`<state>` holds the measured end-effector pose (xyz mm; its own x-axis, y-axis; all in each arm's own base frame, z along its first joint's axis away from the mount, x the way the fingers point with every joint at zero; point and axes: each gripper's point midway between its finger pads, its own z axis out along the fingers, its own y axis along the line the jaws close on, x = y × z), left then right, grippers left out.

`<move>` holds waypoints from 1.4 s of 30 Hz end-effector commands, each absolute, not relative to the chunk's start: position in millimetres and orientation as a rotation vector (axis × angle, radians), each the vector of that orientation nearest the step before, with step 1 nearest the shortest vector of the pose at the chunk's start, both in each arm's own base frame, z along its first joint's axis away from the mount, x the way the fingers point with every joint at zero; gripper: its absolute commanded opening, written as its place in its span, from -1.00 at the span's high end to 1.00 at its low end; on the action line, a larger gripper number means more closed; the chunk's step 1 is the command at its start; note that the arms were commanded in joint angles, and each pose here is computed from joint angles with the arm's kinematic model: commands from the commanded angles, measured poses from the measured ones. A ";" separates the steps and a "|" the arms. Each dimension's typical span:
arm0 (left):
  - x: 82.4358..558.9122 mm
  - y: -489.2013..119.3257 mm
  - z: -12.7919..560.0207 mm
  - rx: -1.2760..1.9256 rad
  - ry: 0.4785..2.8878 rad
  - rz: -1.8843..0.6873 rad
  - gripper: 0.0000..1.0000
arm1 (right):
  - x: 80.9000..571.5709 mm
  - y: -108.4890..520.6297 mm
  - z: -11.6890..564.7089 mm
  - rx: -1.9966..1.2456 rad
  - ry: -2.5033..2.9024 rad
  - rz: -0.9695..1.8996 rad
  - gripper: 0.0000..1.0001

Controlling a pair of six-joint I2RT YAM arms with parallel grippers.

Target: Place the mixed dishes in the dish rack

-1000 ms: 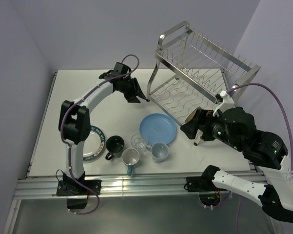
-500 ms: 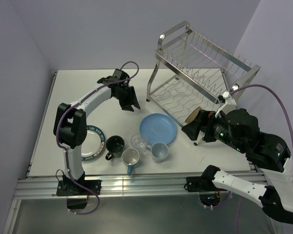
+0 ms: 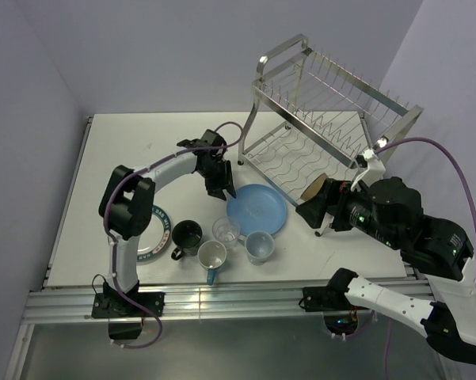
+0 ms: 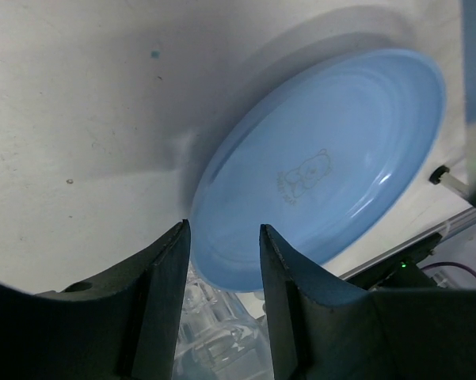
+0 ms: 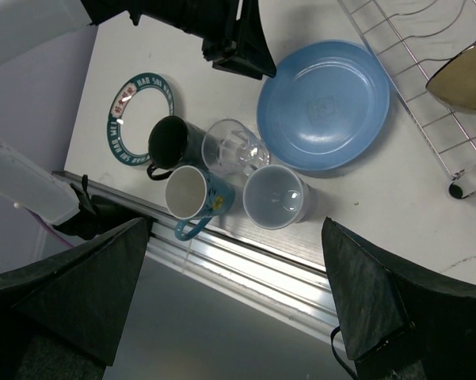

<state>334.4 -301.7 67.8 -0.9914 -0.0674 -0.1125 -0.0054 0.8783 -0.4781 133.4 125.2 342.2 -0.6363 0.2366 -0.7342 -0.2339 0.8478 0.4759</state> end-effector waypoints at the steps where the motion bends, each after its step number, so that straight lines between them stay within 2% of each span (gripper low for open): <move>1: 335.9 -302.2 56.4 -0.018 2.920 -0.730 0.09 | 134.9 121.7 351.5 0.015 2.109 0.695 -0.95; 13: 336.6 -305.3 36.6 0.016 2.961 -0.673 0.15 | 136.1 121.3 349.0 0.007 2.113 0.680 -0.96; 20: 332.8 -306.1 27.4 0.017 2.967 -0.627 0.31 | 136.8 119.8 345.4 0.012 2.114 0.668 -0.96; 23: 329.5 -308.5 25.5 0.018 2.961 -0.618 0.45 | 136.3 120.6 343.9 0.014 2.116 0.675 -0.96; 26: 327.3 -308.7 22.4 0.001 2.956 -0.605 0.94 | 136.5 121.1 345.0 0.012 2.115 0.677 -0.96; 27: 326.5 -308.7 22.1 0.003 2.954 -0.604 1.00 | 136.8 121.5 346.1 0.012 2.115 0.677 -0.96; 33: 331.1 -303.1 34.4 -0.017 2.895 -0.580 0.99 | 138.0 125.8 348.2 0.000 2.125 0.682 -0.96; 42: 356.0 -301.8 105.1 -0.053 2.725 -0.618 1.00 | 142.7 140.2 338.5 -0.039 2.177 0.683 -0.96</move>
